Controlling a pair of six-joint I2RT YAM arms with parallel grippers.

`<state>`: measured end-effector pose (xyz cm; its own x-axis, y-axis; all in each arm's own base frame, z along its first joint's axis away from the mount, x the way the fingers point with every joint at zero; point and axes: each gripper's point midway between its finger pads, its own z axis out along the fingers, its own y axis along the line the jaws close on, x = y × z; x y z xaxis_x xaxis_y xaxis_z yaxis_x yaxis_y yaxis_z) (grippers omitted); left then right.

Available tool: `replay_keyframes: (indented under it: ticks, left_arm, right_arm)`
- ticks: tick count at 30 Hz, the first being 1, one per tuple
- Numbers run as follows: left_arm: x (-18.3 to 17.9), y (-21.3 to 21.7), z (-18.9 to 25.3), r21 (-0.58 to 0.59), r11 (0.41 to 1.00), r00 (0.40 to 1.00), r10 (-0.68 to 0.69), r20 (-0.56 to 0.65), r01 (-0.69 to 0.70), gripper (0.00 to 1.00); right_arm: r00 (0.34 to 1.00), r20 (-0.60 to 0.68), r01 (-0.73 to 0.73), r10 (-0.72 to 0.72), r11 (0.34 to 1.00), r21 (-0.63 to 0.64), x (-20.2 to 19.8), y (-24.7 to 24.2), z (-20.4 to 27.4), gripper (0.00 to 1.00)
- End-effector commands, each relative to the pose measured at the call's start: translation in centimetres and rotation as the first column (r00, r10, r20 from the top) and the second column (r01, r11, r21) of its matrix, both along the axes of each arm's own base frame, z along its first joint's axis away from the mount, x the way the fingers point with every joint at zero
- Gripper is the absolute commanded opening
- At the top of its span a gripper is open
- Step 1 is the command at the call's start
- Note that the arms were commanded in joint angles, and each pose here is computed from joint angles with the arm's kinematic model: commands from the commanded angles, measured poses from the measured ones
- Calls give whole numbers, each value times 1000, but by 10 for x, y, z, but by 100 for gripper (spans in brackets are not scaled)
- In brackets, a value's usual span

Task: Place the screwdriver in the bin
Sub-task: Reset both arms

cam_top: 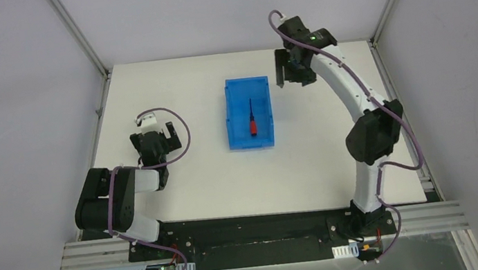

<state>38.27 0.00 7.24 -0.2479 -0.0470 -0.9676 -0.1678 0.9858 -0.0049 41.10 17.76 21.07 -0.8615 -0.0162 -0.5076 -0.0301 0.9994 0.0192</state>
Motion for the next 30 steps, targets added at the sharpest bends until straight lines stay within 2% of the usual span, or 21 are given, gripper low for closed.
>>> replay_keyframes:
  ticks: [1,5,8,12,13,15,23,30]
  left_arm:
    - [6,3,10,-6,1000,999,19,35,-18,99]
    - [6,3,10,-6,1000,999,18,35,-18,99]
    - [6,3,10,-6,1000,999,18,34,-18,99]
    - [6,3,10,-6,1000,999,18,35,-18,99]
    - [6,3,10,-6,1000,999,19,34,-19,99]
    - [6,3,10,-6,1000,999,19,34,-19,99]
    - [6,3,10,-6,1000,999,18,34,-18,99]
    - [6,3,10,-6,1000,999,18,34,-18,99]
  right_arm:
    - [988,140,56,-58,998,22,10,-62,23,71]
    - [987,126,104,-99,994,-27,2,-121,9,75]
    - [987,95,133,-130,991,-26,-4,-157,-3,89]
    - [976,84,205,-203,979,-15,-5,-199,-16,93]
    - [973,86,215,-215,977,4,-4,-210,-19,98]
    - [973,90,212,-214,977,24,-2,-220,-23,98]
    - [993,67,92,-100,990,109,-2,-214,-31,98]
    - [996,83,36,-43,996,88,-5,-214,-28,99]
